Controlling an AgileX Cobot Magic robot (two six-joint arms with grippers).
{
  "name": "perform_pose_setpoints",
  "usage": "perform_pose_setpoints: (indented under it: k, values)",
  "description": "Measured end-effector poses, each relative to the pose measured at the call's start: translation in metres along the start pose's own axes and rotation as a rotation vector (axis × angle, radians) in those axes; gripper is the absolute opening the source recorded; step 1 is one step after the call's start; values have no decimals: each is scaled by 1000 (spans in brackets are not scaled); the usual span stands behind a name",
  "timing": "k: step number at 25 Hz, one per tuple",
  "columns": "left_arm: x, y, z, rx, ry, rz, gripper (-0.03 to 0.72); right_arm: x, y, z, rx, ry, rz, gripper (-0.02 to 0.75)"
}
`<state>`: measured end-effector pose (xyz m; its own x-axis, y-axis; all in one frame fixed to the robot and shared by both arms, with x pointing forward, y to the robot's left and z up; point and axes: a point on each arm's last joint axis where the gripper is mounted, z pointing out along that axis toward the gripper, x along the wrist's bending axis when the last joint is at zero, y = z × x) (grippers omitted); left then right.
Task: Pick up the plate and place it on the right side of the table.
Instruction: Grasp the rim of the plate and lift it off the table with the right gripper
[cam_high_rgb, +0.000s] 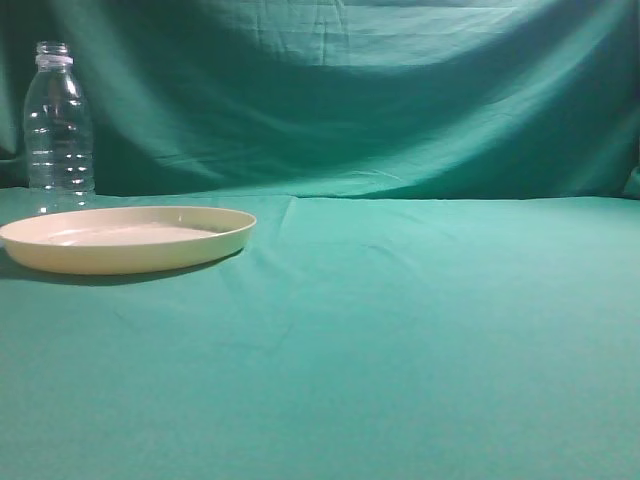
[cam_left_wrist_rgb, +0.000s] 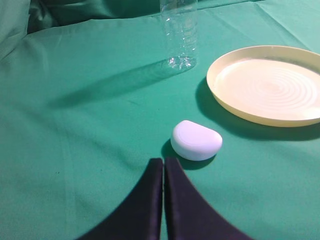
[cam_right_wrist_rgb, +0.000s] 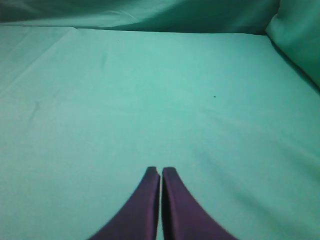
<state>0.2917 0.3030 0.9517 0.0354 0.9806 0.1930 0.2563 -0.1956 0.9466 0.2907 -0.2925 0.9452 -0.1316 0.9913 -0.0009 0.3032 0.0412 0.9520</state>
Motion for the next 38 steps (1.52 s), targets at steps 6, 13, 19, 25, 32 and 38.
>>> perform_pose_setpoints:
  k: [6, 13, 19, 25, 32, 38]
  values:
    - [0, 0, 0, 0, 0, 0, 0, 3, 15, -1, -171, 42, 133, 0]
    - [0, 0, 0, 0, 0, 0, 0, 3, 56, -19, -400, 85, 257, 0]
    - [0, 0, 0, 0, 0, 0, 0, 8, 104, -22, -80, 99, 211, 0]
    - [0, 0, 0, 0, 0, 0, 0, 12, 137, -1, 233, 114, 78, 0]
    - [0, 0, 0, 0, 0, 0, 0, 24, 172, 25, 380, 232, 10, 0]
    - [0, 0, 0, 0, 0, 0, 0, 60, 180, 62, 533, 420, -95, 0]
